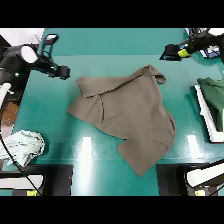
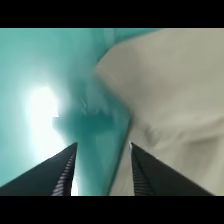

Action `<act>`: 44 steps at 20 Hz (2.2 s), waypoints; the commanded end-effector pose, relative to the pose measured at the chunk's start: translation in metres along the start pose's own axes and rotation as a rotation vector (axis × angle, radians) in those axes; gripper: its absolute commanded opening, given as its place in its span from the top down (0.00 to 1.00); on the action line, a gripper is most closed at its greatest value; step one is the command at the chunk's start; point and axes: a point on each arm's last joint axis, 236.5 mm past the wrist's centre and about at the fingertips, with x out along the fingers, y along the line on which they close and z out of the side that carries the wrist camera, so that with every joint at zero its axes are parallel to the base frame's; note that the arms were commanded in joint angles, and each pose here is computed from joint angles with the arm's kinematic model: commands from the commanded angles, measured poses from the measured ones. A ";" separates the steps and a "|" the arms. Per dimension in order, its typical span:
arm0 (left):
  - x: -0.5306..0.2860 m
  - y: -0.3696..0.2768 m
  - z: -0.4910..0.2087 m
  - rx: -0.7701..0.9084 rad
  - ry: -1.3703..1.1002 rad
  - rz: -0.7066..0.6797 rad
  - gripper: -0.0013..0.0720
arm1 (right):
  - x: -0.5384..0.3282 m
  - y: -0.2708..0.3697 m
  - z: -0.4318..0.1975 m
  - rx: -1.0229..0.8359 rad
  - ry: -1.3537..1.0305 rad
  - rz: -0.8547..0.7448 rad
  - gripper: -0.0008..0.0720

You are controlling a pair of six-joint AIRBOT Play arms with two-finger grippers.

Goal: Fold the shirts.

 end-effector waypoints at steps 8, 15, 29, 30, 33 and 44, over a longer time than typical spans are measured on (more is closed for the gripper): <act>0.039 0.024 -0.152 -0.182 0.338 -0.260 0.43 | -0.007 0.033 -0.123 0.078 0.277 0.146 0.64; 0.058 0.005 -0.169 -0.220 0.381 -0.371 0.43 | -0.012 0.039 -0.183 0.129 0.330 0.147 0.64; 0.044 0.002 -0.154 -0.188 0.349 -0.378 0.95 | -0.028 -0.018 -0.284 0.506 0.219 0.049 0.64; 0.038 0.003 -0.143 -0.181 0.316 -0.365 0.95 | -0.030 -0.027 -0.294 0.562 0.202 0.039 0.61; 0.024 0.004 -0.125 -0.156 0.253 -0.346 0.95 | -0.029 -0.042 -0.331 0.731 0.216 0.043 0.34; 0.021 0.002 -0.126 -0.170 0.259 -0.348 0.95 | -0.001 -0.049 -0.405 0.718 0.463 -0.109 0.48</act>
